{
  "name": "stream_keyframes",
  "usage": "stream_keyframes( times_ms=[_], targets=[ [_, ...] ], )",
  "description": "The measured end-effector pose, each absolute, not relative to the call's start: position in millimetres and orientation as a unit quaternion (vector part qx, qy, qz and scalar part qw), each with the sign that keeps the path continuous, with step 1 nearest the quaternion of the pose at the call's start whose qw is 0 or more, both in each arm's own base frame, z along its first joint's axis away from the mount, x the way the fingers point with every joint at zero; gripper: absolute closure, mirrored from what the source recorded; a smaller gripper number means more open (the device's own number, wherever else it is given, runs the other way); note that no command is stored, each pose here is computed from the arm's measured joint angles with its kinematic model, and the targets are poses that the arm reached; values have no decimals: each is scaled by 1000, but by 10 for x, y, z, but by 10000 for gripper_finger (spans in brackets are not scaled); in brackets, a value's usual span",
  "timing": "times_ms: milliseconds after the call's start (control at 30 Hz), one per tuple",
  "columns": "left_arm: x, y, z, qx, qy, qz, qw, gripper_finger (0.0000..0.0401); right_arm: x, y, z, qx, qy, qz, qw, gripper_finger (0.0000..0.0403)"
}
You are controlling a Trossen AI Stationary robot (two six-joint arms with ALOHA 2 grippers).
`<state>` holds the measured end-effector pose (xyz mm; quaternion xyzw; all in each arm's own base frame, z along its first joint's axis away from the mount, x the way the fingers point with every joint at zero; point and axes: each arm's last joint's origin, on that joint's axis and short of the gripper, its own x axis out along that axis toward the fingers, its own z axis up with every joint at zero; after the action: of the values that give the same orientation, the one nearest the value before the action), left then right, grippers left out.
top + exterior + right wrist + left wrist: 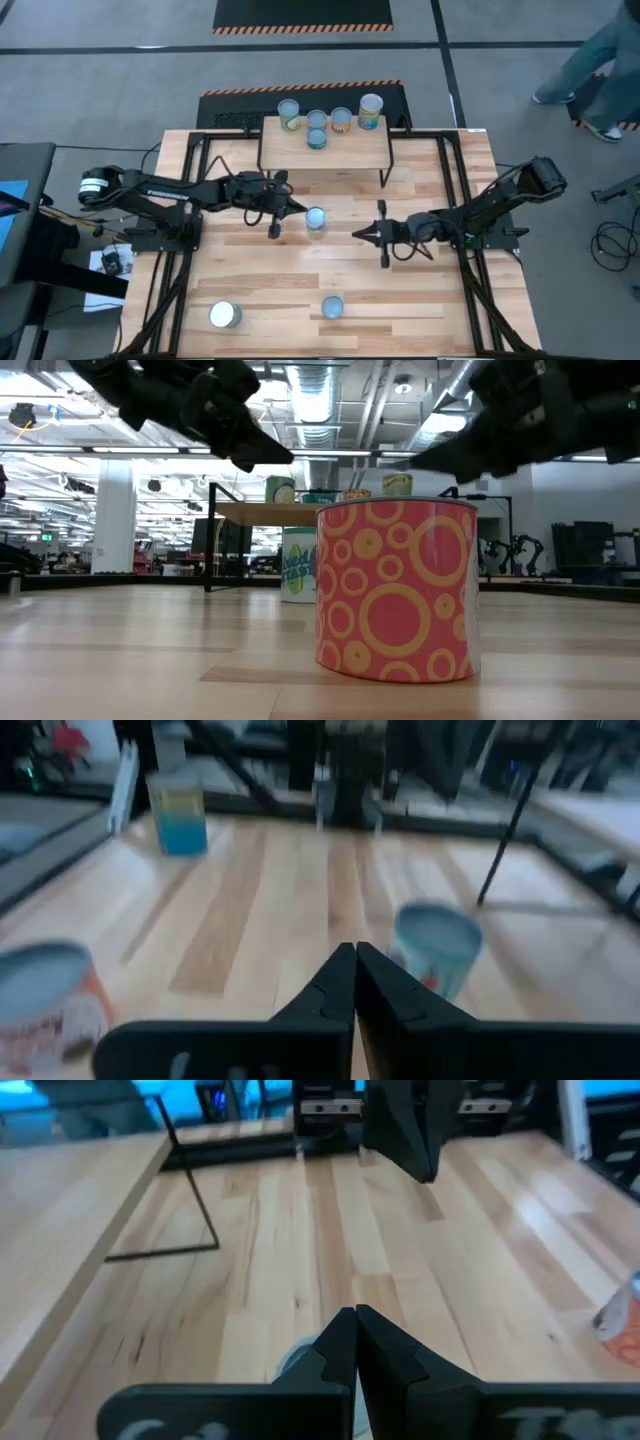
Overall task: Pick and place cans onto a shelf
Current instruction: Put the white mixed vegetables can on the shelf
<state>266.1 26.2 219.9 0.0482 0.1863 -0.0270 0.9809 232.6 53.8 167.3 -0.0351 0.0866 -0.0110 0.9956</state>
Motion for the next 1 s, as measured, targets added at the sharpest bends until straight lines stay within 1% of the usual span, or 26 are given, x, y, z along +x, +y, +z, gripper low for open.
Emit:
stream_keyframes(
  times_ms=[100,167,200,267,333,433,600,733,867,1000],
  targets=[
    [2757,257,2232,50,217,-16,975,401,2307,508,1582,-30,131,-23,991,369],
    [2820,253,2265,45,246,-17,968,401,2275,486,1526,-35,148,-48,987,381],
    [2849,251,2271,40,265,-18,963,401,2253,476,1505,-39,148,-56,987,390],
    [2906,242,2274,25,307,-17,951,400,2216,449,1469,-40,146,-62,987,395],
    [2981,226,2277,19,342,-15,939,394,2177,421,1443,-34,137,-66,988,389],
    [3090,176,2272,35,382,-12,924,374,2132,381,1420,-21,123,-74,989,387],
    [3274,41,2275,90,405,-30,909,333,2126,382,1415,-15,122,-74,990,397],
    [3382,-84,2270,107,404,-48,907,309,2123,399,1415,-16,122,-70,990,390],
    [3424,-136,2212,127,414,-26,901,295,2122,400,1414,-16,123,-70,990,388],
    [3420,-118,2204,132,420,1,898,294,2122,400,1413,-14,123,-70,990,396]
  ],
)
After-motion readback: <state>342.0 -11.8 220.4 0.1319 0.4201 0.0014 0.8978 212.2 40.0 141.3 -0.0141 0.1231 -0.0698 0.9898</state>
